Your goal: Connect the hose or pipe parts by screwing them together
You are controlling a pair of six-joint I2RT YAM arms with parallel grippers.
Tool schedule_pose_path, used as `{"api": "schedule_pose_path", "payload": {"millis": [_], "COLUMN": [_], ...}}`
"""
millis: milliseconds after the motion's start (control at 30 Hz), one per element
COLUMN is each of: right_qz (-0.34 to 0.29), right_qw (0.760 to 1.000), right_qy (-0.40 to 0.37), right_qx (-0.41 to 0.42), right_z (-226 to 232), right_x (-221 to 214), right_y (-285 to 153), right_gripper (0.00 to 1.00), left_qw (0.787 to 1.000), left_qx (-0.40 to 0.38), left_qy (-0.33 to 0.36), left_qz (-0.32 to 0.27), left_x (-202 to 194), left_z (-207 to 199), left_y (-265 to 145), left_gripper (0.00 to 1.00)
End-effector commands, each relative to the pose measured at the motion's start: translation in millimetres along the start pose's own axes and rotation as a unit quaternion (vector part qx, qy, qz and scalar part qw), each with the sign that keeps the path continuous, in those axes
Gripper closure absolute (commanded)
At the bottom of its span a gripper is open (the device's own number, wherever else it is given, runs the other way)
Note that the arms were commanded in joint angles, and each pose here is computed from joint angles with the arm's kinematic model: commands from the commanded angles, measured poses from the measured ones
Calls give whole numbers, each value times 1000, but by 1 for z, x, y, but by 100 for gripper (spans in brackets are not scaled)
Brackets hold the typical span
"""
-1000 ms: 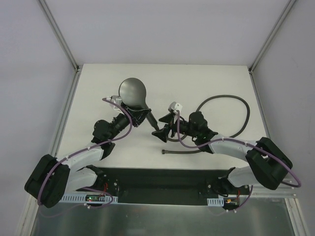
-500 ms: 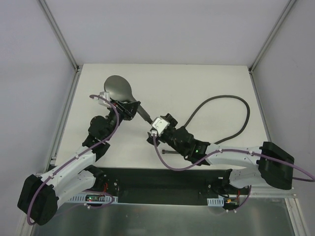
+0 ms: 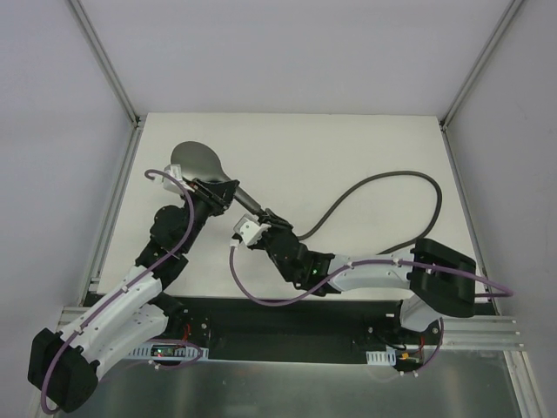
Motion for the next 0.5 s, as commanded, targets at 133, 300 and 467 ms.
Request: {"api": "schedule_pose_path", "payload": {"millis": [133, 300, 467], "right_qz": [-110, -222, -283], "right_qw": [985, 924, 838], "right_qy": [129, 219, 322], "right_qx": [31, 222, 337], "right_z": [-26, -12, -15], "right_x": [42, 39, 21], "right_y": [-4, -16, -25], "right_gripper": [99, 99, 99], "left_qw": [984, 968, 938], "left_qx": [-172, -237, -327], "left_qy": [47, 80, 109], "left_qz": [-4, 5, 25], "left_x": [-2, -20, -34], "left_z": [-43, -31, -45], "left_y": [-14, -25, -27], "left_gripper": [100, 100, 100]}}
Point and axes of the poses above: each gripper's point midway between its finger pads, its own y axis out along the fingers, its own z axis along the line the jaws close on, x = y × z, the point moved 3 cm from there along -y, back along the fingers, and after that the axes turned 15 degrees about -y, right-handed, at the moved point
